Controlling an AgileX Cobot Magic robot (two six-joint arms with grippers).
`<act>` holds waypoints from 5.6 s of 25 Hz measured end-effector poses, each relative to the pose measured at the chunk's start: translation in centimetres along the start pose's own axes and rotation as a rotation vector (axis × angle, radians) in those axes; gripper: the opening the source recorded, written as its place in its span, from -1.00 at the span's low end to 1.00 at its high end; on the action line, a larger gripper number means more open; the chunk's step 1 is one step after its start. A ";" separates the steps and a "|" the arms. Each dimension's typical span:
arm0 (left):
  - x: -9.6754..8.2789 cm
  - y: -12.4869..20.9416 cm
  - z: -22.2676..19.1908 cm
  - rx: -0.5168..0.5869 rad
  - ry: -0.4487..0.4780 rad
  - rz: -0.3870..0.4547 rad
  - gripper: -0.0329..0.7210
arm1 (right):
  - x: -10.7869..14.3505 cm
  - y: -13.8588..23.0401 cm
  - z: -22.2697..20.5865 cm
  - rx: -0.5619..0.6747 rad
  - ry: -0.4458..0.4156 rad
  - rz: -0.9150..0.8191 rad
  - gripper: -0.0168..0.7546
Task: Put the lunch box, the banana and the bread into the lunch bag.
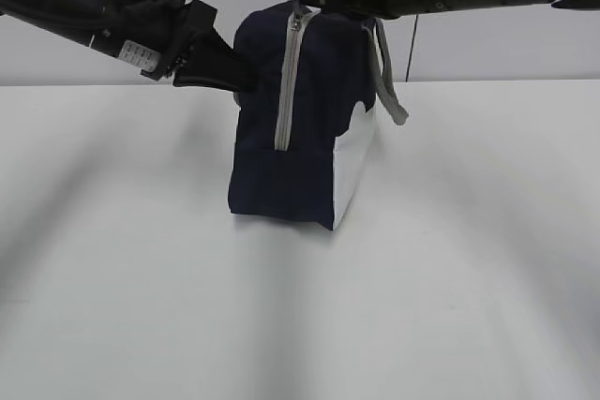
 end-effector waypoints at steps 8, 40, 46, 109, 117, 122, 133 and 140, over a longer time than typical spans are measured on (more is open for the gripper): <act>-0.6 0.8 0.0 0.052 0.037 -0.010 -0.90 | -1.1 -1.3 -0.1 -0.033 0.057 -0.028 -1.00; -0.3 2.6 0.3 0.167 0.016 0.001 -0.91 | -2.4 1.9 -3.3 0.116 -0.038 -0.172 -1.00; -0.5 2.5 0.3 0.156 0.023 0.004 -0.91 | -2.7 2.8 -3.2 0.135 -0.018 -0.191 -1.00; -2.2 2.0 -1.1 0.151 0.001 -0.063 -0.91 | -13.2 4.0 -6.6 0.070 0.177 -0.207 -1.00; -2.5 2.0 -0.8 0.153 -0.001 -0.075 -0.91 | -14.1 4.3 -6.2 0.073 0.178 -0.215 -1.00; -3.4 1.5 0.2 0.135 -0.011 -0.107 -0.91 | -14.8 3.8 -5.7 0.060 0.187 -0.213 -1.00; -3.8 1.4 0.5 0.135 -0.011 -0.117 -0.91 | -15.3 3.7 -5.8 0.054 0.156 -0.210 -1.00; -3.7 1.6 0.6 0.148 -0.013 -0.122 -0.91 | -15.8 4.4 -6.5 0.059 0.127 -0.213 -1.00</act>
Point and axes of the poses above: a point on each arm's last joint axis where the gripper is mounted, z pointing back along that axis away from the gripper, x along the wrist's bending axis when the last joint is at zero, y = z × x, the point moved 7 cm from there along -z, pointing out along that axis toward the gripper, and after that the axes turned 3 degrees about -z, right-handed, at the moved point
